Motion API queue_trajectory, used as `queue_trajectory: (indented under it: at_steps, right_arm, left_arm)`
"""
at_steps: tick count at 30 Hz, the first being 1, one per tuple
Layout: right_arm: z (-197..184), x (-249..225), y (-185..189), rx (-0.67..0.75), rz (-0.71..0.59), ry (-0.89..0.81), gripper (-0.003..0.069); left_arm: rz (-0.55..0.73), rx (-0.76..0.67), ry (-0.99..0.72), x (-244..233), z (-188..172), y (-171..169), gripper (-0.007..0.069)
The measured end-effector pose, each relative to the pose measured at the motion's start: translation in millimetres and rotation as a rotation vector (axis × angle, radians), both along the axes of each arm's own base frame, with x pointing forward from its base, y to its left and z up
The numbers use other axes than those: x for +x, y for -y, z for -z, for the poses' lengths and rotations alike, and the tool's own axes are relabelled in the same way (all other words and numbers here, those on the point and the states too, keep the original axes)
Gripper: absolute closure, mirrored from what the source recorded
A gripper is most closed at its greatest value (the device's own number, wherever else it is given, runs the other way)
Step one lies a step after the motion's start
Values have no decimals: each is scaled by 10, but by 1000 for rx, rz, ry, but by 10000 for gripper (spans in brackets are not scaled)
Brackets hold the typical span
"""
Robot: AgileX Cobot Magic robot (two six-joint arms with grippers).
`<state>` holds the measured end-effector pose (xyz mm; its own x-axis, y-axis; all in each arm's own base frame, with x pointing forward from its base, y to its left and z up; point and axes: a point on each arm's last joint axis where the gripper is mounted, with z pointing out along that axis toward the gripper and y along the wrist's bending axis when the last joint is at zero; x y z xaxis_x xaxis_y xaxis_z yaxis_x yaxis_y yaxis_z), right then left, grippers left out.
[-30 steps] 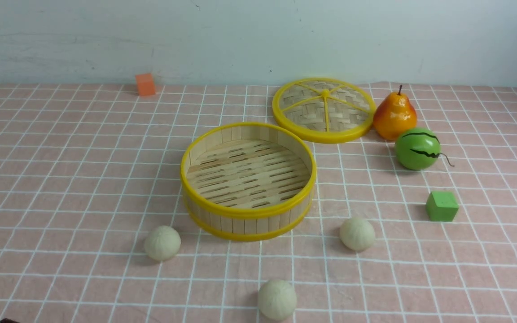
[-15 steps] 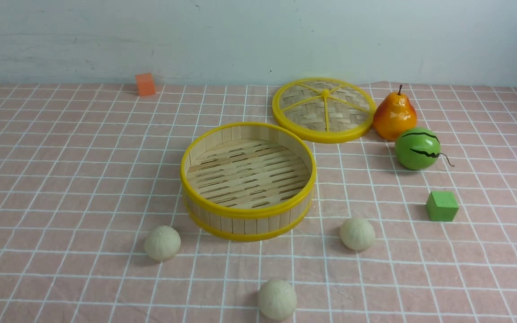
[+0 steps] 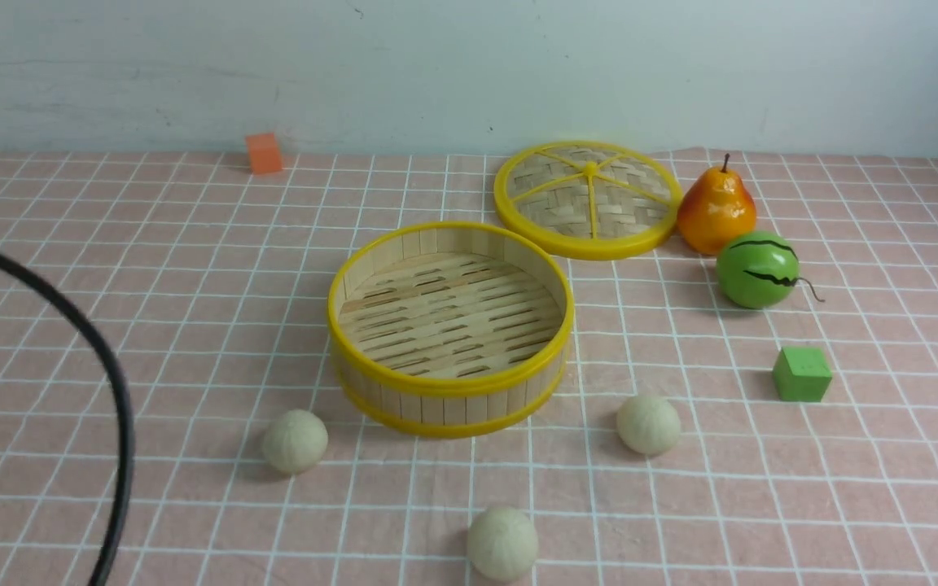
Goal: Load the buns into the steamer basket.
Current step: Use the left arm to grab a steamed stuffed bun
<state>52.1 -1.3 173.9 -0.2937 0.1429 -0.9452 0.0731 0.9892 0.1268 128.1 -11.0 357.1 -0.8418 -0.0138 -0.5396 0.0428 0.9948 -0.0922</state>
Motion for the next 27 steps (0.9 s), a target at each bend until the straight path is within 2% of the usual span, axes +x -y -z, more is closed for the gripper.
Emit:
queue_trajectory:
  at_steps: [3,8,10,13,14,17,21,23,27]
  right_arm:
    - [0,0,0,0,0,0,420]
    - [0,0,0,0,0,0,420]
    - [0,0,0,0,0,0,420]
    - [0,0,0,0,0,0,420]
    - [0,0,0,0,0,0,420]
    - [0,0,0,0,0,0,420]
    - [0,0,0,0,0,0,420]
    - [0,0,0,0,0,0,420]
    - [0,0,0,0,0,0,420]
  left_arm:
    - [106,17,-87,317,46,158,639]
    - [156,33,-184,765,178,372,634]
    - [179,54,-221,997,270,474,603]
    - [242,86,-260,1363,461,708,468]
    - [243,89,-268,1378,484,711,457]
    - [293,111,-260,1668,665,948,275]
    - [254,99,-260,1966,913,1099,127]
    - [228,98,-276,2116,1062,1149,84]
    - [216,113,-330,2278,1363,1202,81]
